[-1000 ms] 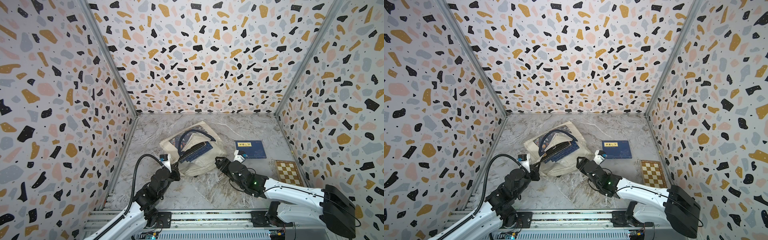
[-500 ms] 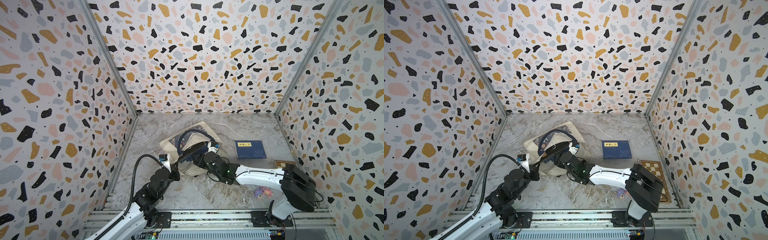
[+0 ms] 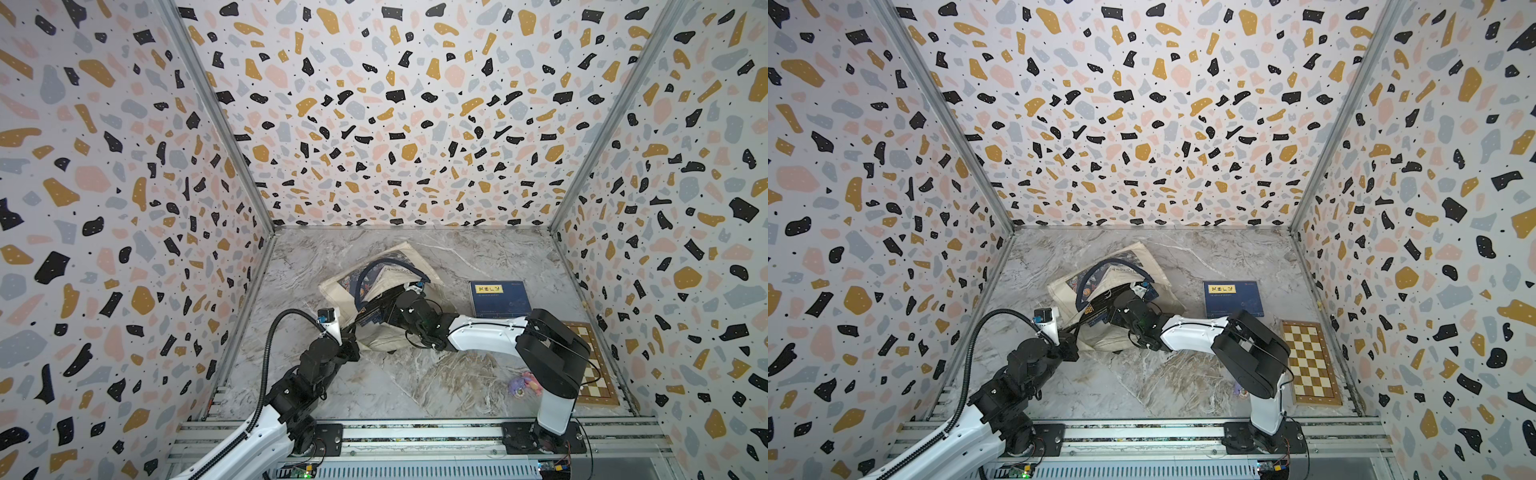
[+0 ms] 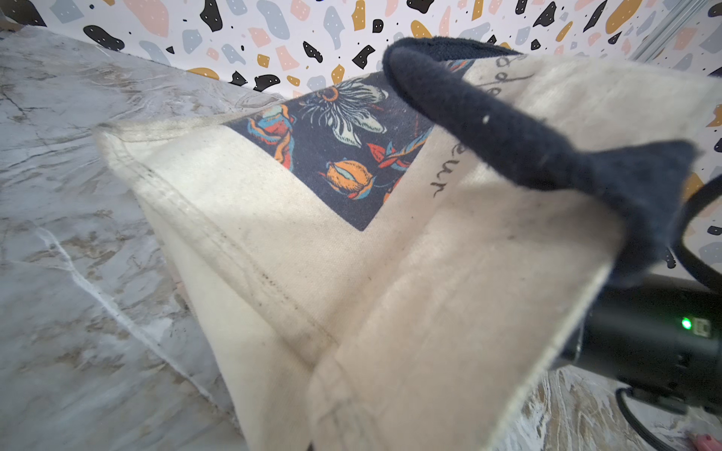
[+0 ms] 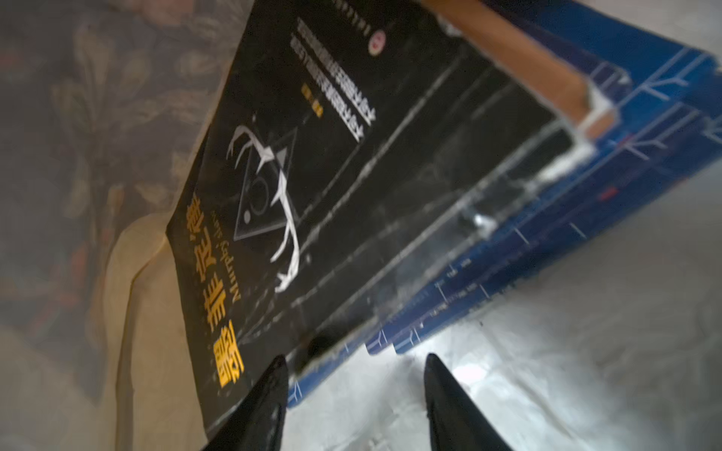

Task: Take out the books from the canvas bag
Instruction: Pick up the book from the canvas bag.

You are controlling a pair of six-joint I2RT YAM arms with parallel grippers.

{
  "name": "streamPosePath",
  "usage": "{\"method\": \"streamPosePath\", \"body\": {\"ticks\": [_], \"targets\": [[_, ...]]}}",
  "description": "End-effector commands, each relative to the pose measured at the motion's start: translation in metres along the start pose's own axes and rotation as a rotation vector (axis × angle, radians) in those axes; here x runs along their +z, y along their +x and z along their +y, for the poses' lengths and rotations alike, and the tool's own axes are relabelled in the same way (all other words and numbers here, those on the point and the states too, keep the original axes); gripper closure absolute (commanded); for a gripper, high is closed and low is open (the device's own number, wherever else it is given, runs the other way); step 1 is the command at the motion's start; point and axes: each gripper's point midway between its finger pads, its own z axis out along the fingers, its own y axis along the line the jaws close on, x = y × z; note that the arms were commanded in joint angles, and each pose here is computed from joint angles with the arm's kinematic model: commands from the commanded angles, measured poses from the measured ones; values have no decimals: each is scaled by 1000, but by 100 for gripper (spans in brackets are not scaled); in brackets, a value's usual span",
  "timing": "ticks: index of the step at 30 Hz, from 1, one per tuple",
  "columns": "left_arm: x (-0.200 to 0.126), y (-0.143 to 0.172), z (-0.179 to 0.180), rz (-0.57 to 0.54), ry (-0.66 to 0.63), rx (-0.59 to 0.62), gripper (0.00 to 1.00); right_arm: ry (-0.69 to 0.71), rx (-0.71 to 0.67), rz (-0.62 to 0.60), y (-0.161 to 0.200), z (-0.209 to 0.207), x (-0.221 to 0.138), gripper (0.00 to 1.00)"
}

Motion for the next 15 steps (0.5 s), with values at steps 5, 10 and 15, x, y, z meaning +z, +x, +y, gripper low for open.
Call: {"method": "streamPosePath", "body": {"ticks": [5, 10, 15], "targets": [[-1, -13, -9, -48, 39, -7, 100, -57, -22, -48, -26, 23, 4, 54], [0, -13, -10, -47, 40, -5, 100, -73, -18, -60, -35, 26, 4, 66], [0, -14, -10, -47, 40, -4, 100, -110, -24, -89, -46, 38, -6, 75]]}}
